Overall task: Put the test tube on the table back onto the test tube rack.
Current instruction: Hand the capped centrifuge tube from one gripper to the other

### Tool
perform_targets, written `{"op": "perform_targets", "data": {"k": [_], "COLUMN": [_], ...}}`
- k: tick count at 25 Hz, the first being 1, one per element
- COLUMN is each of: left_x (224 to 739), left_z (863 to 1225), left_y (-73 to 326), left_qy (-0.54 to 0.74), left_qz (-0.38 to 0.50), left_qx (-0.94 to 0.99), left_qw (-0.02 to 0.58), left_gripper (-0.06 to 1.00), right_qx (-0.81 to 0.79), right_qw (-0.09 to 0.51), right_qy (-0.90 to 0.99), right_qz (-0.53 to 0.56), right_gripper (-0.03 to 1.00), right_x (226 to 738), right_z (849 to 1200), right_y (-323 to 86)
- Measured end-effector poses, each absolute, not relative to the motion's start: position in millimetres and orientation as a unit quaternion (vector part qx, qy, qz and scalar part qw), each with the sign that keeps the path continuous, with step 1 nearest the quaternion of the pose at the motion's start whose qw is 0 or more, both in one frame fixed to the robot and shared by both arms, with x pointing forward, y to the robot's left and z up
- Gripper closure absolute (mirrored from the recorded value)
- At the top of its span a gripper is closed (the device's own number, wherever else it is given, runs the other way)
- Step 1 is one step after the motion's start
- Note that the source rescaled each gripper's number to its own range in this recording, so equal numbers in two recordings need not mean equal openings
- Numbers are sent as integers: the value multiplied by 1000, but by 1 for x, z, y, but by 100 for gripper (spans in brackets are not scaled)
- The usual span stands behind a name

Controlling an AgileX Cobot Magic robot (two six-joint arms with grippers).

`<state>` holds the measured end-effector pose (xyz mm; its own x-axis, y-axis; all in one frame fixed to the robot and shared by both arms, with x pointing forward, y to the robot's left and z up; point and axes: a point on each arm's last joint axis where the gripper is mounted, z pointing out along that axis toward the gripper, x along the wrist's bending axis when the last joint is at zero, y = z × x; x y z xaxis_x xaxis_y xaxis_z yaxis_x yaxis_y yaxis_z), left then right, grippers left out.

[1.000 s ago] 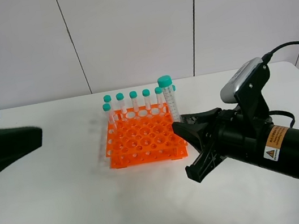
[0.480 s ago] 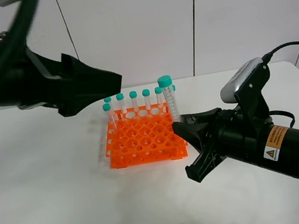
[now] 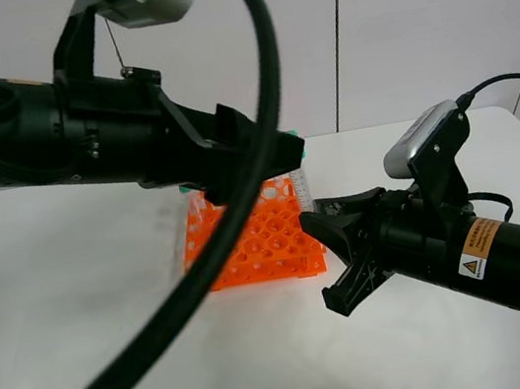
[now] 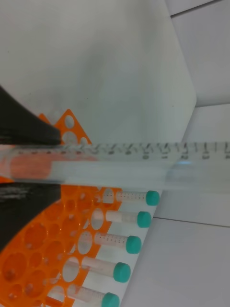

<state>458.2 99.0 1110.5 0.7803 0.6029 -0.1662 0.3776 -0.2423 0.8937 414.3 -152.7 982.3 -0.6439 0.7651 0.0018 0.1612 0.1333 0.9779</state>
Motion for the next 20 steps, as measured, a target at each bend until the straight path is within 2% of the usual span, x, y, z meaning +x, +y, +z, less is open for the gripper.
{"op": "perform_targets", "data": {"k": [11, 18, 20], "left_x": [488, 490, 490], "left_z": [1084, 1084, 1084], "left_y": [77, 75, 75], "left_qy": [336, 336, 335], "left_qz": [89, 89, 90], "left_qx": [792, 792, 791], "left_qw": [502, 503, 503], "left_gripper": [-6, -6, 0], "right_qx": [333, 334, 334], "right_qw": [261, 261, 260], "right_qy": [703, 703, 703], "right_qz": [571, 572, 572], "right_gripper": [95, 95, 95], "right_x": [414, 414, 414], "right_z": [982, 982, 982], "right_y": [-153, -153, -153]}}
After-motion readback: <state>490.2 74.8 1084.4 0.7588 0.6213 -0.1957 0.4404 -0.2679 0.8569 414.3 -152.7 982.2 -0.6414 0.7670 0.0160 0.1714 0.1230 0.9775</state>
